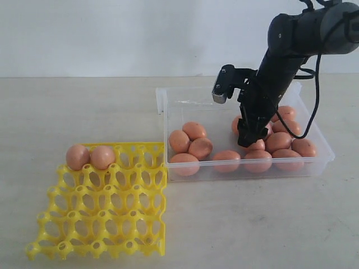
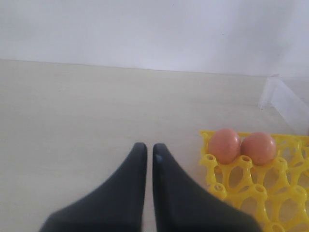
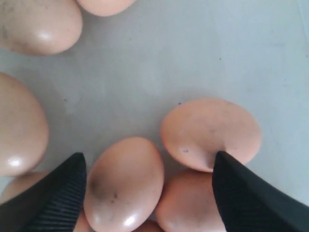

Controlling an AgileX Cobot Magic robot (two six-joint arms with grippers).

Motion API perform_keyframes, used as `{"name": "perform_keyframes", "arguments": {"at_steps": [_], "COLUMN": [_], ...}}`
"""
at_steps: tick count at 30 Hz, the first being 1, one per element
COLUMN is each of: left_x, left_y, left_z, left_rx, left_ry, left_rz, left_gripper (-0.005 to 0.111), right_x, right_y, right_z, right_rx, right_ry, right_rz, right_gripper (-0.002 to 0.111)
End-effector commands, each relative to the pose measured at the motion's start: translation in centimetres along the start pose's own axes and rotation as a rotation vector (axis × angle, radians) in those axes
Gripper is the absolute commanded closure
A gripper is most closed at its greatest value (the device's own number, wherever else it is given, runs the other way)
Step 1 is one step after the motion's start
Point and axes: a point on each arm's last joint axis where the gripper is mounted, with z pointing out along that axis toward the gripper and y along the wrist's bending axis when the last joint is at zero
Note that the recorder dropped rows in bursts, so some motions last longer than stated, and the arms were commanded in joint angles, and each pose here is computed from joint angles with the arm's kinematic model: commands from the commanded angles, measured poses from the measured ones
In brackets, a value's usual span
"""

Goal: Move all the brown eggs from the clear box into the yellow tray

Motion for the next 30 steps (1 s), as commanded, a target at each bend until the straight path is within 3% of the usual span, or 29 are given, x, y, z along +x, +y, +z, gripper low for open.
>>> {"name": "perform_keyframes", "arguments": {"at_steps": [1,7,12,17,30], "left_x": [0.1,0.1,0.1,0.1,0.1], "left_y": [0.0,0.0,0.0,0.0,0.0], "left_z": [0.0,0.0,0.0,0.0,0.0], "left_rx": [0.004,0.004,0.004,0.004,0.004], "left_ry": [-0.004,-0.004,-0.004,-0.004,-0.004], "left_rz": [0.006,0.006,0.006,0.006,0.006], "left_gripper": [0.103,0.103,0.103,0.103,0.103], "right_x": [0.7,0.2,-0.1,0.2,0.7], "right_y": [0.6,0.1,0.2,0.9,1.1], "right_z": [1.2,-0.7,-2.3,-2.6,-0.4], "right_rx": [-0.057,0.018,0.035,-0.044,-0.099], "right_ry": [0.044,-0.005,-0.030,0.003,0.059], "right_rz": [0.028,0.025,0.117,0.143,0.163], "right_gripper": [0.043,0.043,0.043,0.043,0.043]}}
